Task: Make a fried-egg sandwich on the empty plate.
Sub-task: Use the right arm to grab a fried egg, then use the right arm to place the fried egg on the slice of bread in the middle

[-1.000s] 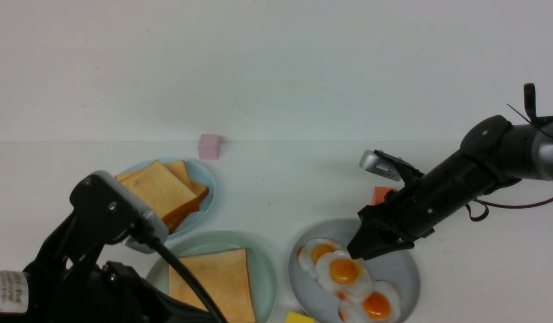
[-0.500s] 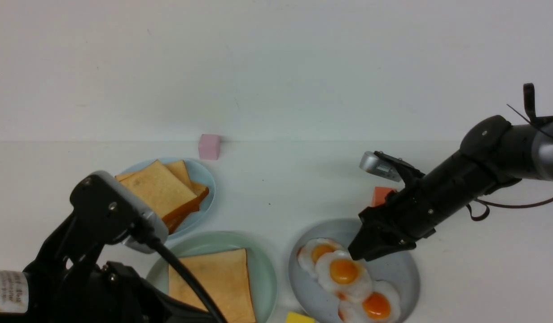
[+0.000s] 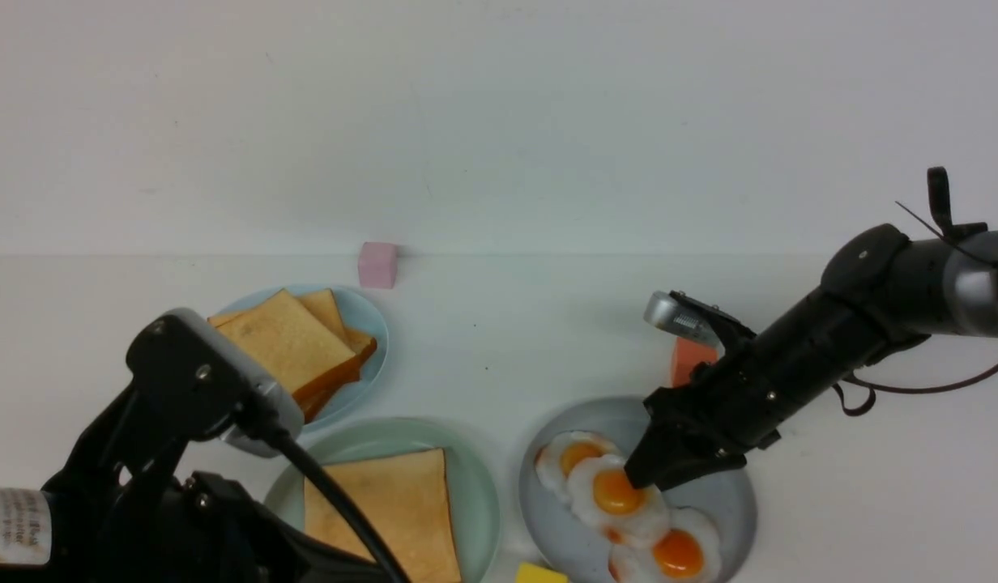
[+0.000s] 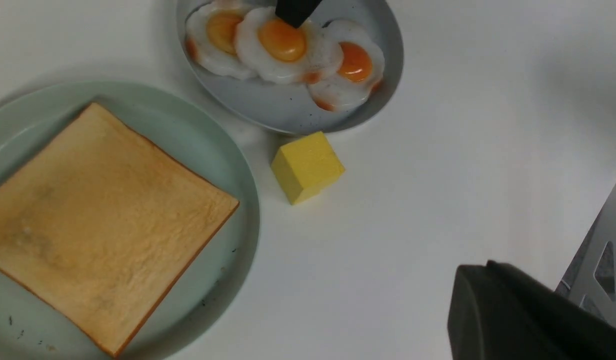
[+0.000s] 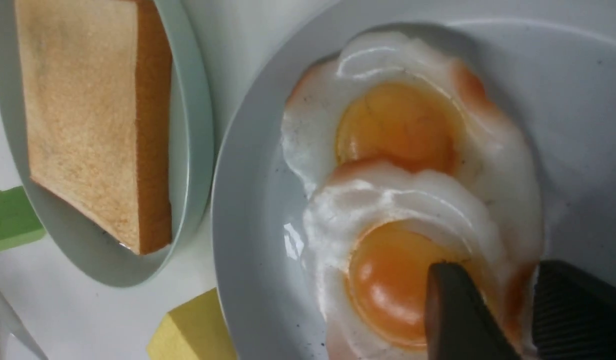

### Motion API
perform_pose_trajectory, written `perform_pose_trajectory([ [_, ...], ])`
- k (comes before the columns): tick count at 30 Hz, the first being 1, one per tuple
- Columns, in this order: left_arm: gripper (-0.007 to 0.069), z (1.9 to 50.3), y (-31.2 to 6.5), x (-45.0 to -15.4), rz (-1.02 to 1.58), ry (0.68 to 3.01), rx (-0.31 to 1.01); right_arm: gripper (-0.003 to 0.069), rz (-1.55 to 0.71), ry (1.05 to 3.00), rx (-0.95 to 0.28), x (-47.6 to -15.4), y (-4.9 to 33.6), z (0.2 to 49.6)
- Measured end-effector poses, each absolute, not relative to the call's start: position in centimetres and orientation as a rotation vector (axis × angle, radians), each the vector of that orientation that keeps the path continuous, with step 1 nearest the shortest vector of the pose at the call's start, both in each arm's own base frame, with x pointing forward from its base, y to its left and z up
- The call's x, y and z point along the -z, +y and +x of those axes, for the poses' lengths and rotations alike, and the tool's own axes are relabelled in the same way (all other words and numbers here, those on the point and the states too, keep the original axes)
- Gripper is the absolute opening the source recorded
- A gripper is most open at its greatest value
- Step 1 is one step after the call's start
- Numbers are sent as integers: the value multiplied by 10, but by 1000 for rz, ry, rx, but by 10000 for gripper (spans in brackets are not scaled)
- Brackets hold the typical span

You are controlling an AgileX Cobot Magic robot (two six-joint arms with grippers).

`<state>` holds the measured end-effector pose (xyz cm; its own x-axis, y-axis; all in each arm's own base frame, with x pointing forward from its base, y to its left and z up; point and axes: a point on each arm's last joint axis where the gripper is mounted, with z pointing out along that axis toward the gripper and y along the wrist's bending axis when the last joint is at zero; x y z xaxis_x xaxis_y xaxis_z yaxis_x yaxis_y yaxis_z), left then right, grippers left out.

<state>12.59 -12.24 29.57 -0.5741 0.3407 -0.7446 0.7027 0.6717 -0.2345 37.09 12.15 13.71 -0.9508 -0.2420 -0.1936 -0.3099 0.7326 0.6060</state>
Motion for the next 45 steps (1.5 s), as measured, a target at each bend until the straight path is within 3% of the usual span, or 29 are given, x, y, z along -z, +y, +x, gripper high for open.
perform_pose_trajectory([
  [7,8,126,-122,-296,800,2201,684,93,-455,2827,-1018,-139,122,371],
  [10,8,126,-122,-296,793,2203,687,65,-455,2813,-1010,-146,121,371],
  [15,15,128,-121,-296,714,2226,688,62,-511,2702,-993,-196,131,377],
  [18,17,129,-119,-294,680,2257,664,62,-581,2633,-1006,-227,150,376],
  [22,18,126,-112,-293,565,2340,646,62,-740,2544,-1044,-255,208,362],
  [29,22,108,-87,-314,468,2220,568,64,-877,2488,-1035,-235,283,339],
  [34,24,100,-66,-318,367,2218,438,80,-865,2530,-938,-191,296,347],
  [38,26,100,-60,-315,291,2267,381,117,-853,2551,-931,-181,297,349],
  [45,27,103,-59,-311,250,2247,366,329,-866,2513,-957,-202,296,345],
])
